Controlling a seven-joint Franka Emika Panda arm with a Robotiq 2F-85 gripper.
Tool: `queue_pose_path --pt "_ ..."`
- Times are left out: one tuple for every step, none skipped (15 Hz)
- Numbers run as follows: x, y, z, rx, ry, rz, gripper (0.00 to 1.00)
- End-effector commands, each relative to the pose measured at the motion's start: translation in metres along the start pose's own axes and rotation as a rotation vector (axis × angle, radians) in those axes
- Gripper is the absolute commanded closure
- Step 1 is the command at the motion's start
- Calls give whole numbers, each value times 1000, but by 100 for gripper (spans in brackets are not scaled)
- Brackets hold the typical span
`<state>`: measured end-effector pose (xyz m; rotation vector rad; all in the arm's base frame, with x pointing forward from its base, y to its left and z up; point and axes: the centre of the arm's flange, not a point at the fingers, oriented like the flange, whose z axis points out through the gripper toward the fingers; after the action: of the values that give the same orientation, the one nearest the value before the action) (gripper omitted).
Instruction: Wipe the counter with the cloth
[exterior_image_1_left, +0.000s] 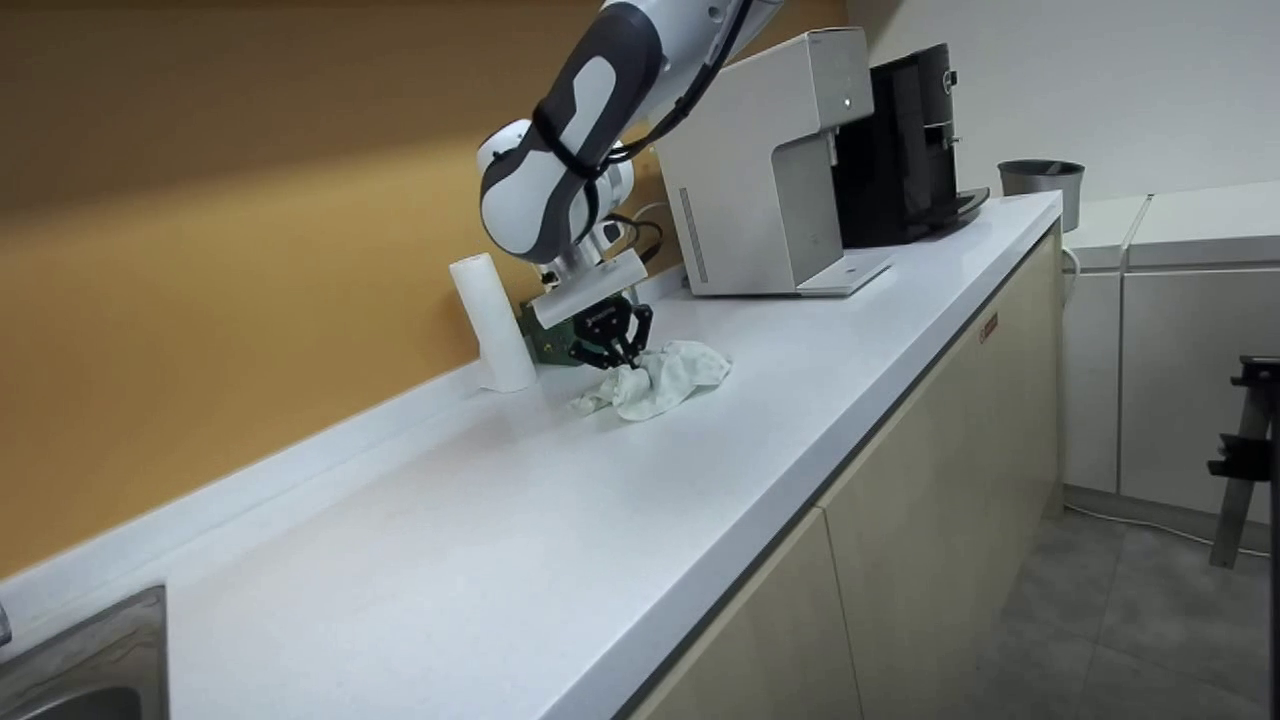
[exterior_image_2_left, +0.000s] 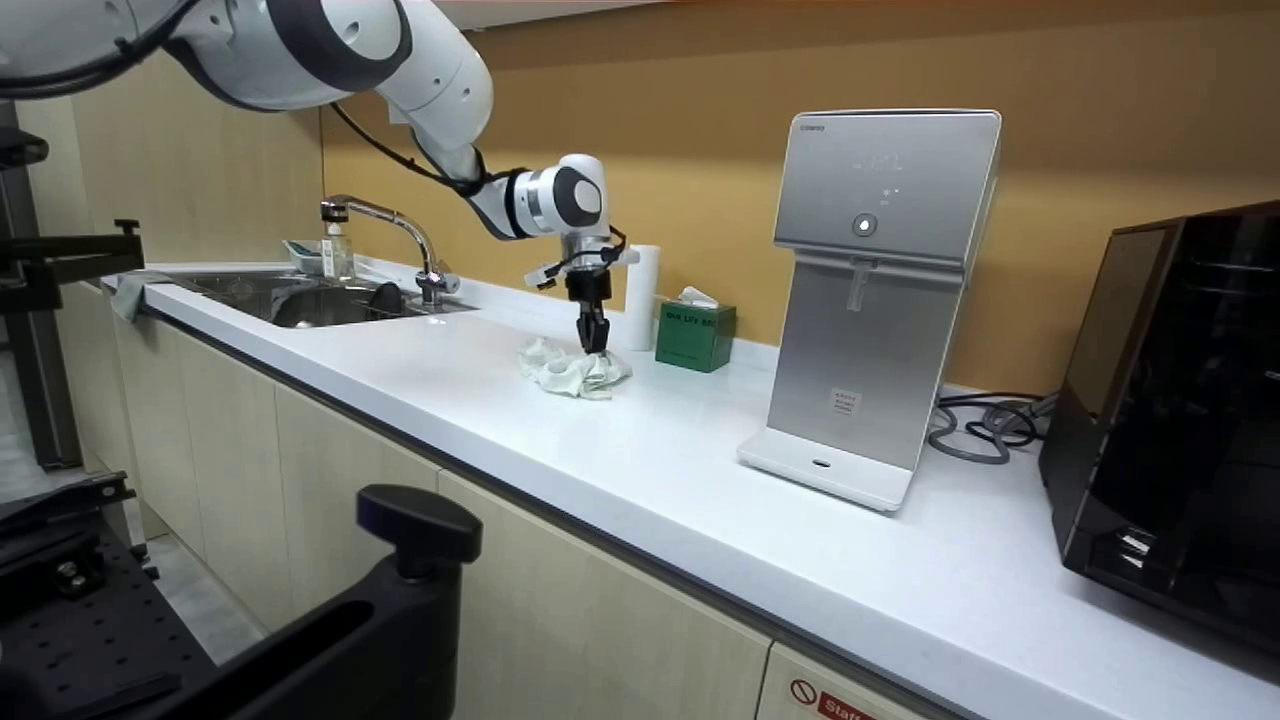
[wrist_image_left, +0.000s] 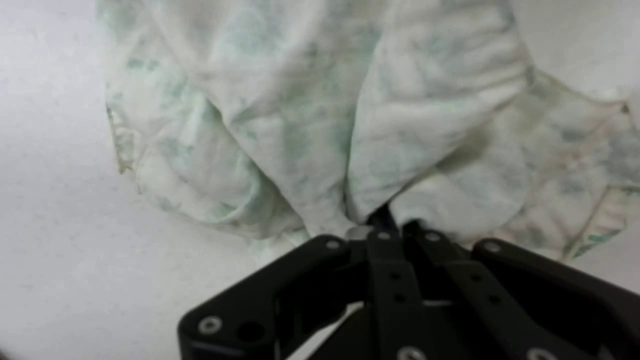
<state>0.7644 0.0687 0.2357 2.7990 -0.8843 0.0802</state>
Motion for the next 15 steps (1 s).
queue_pose_path --pt "-14 75 36 -39 -25 163 99" --pt "-14 90 37 -37 -34 194 99" --pt "-15 103 38 -39 -43 214 99" --pt "-19 116 38 -34 -57 221 99" --pt "-24 124 38 -21 -77 215 99" --pt "-30 130 37 -6 -95 213 99" --pt "-37 132 37 14 -108 197 99" --pt "-46 131 36 40 -122 173 99" --pt "-56 126 35 69 -135 141 99" --pt "-67 119 34 109 -150 100 99" --pt "-78 112 33 140 -161 63 99" --pt "-91 103 32 171 -178 22 99" --pt "-105 94 31 197 -190 -19 99" --pt "-120 84 29 227 -205 -58 99" --pt "-136 71 27 252 -216 -103 99"
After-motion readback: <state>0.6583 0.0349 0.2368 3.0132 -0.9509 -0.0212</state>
